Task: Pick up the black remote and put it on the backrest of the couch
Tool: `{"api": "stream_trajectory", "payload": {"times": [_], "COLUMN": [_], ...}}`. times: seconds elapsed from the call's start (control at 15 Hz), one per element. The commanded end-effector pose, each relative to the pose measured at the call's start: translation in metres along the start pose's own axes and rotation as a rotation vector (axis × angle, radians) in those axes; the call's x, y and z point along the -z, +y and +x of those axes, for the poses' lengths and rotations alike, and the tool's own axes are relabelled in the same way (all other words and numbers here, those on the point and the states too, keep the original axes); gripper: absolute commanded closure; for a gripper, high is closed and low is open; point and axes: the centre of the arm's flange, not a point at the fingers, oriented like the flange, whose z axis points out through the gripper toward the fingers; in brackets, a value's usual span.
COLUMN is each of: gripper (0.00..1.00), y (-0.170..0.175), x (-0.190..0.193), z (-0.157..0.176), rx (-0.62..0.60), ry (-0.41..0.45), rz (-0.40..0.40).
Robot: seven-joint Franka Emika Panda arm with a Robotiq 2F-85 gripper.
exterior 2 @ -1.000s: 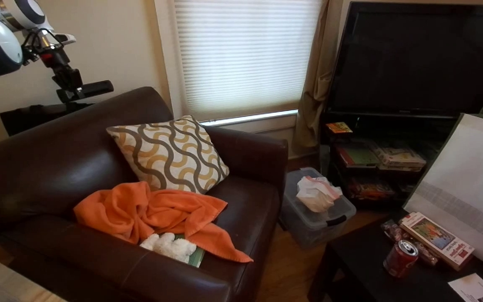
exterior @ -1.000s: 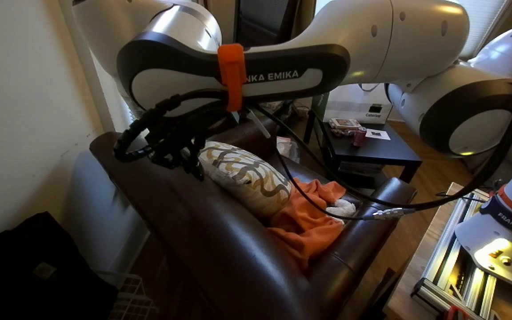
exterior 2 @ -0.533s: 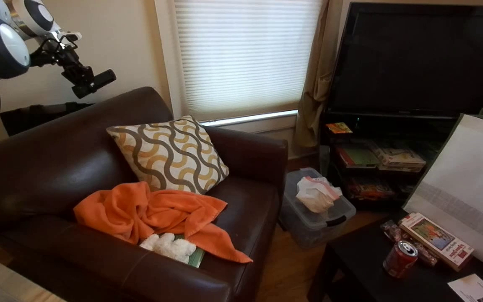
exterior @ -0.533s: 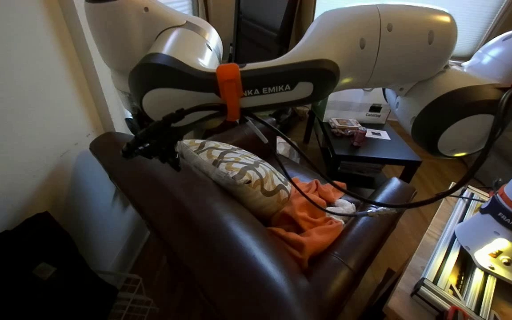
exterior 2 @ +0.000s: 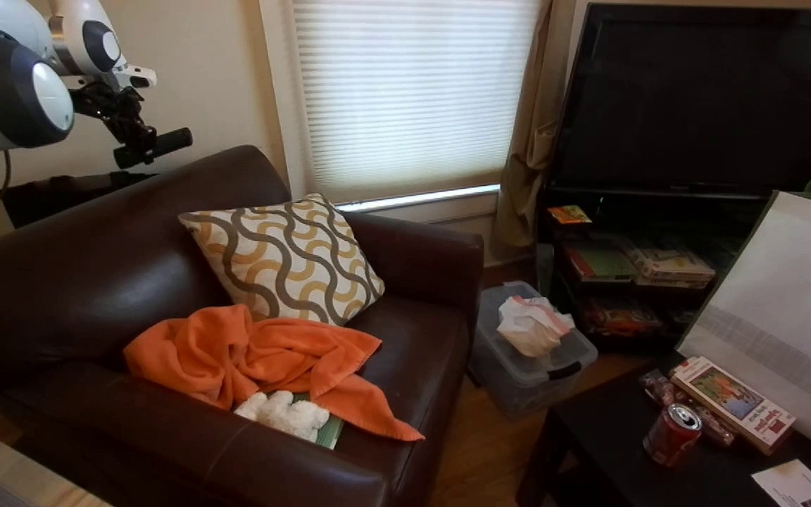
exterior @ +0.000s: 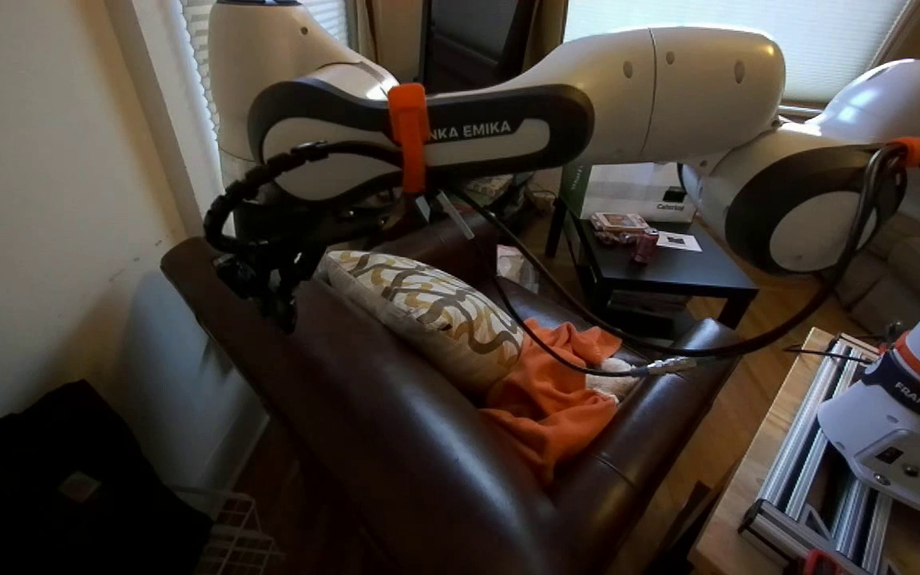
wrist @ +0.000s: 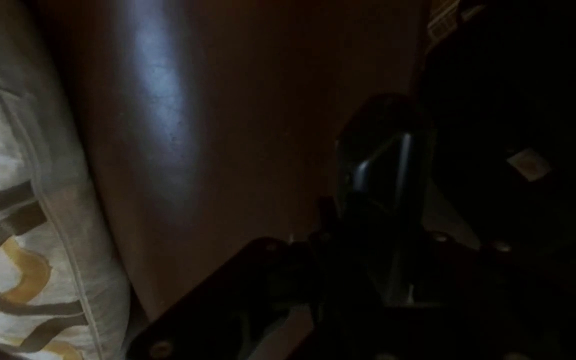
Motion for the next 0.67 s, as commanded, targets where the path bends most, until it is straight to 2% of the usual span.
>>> {"api": "stream_trajectory", "payload": {"times": [0.0, 0.13, 0.33, 0.47, 0.6], "gripper": [0.93, 0.93, 0.93, 0.93, 0.93], "y": [-0.004, -0.008, -0.007, -0.004, -0.003], "x": [0.003, -0.004, -0.022, -0.031, -0.035], "z": [-0.016, -0.019, -0.026, -0.032, -0.032], "rx": [-0.125, -0.179, -0.296, -0.322, -0.325], "ry": [-0.001, -0.024, -0.121, -0.173, -0.176], "rz": [0.089, 0.088, 0.033, -0.002, -0.058]}}
